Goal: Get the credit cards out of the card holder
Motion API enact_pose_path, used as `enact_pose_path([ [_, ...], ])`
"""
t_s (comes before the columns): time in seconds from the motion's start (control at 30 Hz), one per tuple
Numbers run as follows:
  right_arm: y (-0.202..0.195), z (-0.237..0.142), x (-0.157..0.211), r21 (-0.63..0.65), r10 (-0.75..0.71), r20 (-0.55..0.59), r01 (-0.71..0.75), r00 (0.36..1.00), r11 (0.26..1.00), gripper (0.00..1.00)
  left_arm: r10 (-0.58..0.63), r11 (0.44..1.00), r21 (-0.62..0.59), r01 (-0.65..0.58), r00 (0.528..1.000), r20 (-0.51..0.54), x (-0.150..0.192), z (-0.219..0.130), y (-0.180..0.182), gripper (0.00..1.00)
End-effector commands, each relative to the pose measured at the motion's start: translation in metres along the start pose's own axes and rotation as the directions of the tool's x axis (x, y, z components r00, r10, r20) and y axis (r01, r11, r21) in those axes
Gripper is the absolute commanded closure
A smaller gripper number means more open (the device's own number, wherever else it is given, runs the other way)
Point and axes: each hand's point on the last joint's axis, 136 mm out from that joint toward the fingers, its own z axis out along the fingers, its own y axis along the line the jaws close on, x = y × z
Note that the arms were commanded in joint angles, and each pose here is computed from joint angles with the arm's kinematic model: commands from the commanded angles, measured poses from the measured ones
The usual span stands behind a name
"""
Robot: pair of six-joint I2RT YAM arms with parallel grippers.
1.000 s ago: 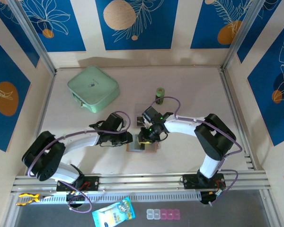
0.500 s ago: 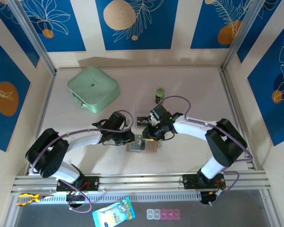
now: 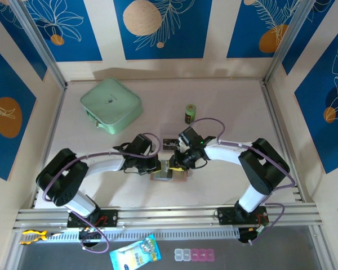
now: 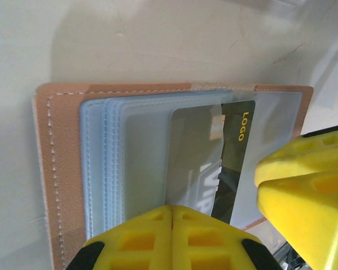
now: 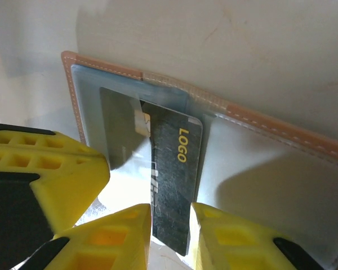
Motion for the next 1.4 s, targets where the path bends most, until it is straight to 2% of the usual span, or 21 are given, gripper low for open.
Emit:
enact_pose_path([
  [0.0, -0.004, 0.006, 0.005, -0.012, 0.024, -0.033, -0.025, 0.999, 1.000, 0.75, 0.000, 0.999, -0.042, -0.001, 1.000, -0.023, 0.004, 0.003, 0.006, 0.97],
  [0.37, 0.000, 0.009, 0.005, -0.054, 0.030, -0.044, -0.032, 0.999, 0.998, 0.76, -0.008, 0.998, -0.064, 0.006, 0.999, -0.039, 0.006, 0.006, 0.012, 0.97],
  [0.57, -0.012, 0.004, 0.005, 0.012, 0.042, -0.012, -0.042, 0.999, 0.999, 0.76, -0.012, 0.997, -0.073, 0.009, 0.999, -0.040, 0.006, 0.007, 0.014, 0.98],
  [0.73, -0.006, -0.003, 0.004, -0.022, 0.030, 0.009, -0.029, 1.000, 0.999, 0.76, -0.017, 0.996, -0.083, 0.014, 0.999, -0.043, 0.007, 0.007, 0.016, 0.98],
  [0.97, -0.013, 0.001, 0.006, -0.002, 0.045, -0.008, -0.045, 0.999, 0.999, 0.75, -0.018, 0.996, -0.083, 0.015, 0.999, -0.042, 0.007, 0.007, 0.017, 0.98],
  [1.37, 0.005, 0.006, 0.006, -0.099, 0.047, -0.036, -0.050, 0.998, 0.994, 0.78, -0.019, 0.997, -0.082, 0.015, 0.999, -0.043, 0.007, 0.008, 0.017, 0.98],
])
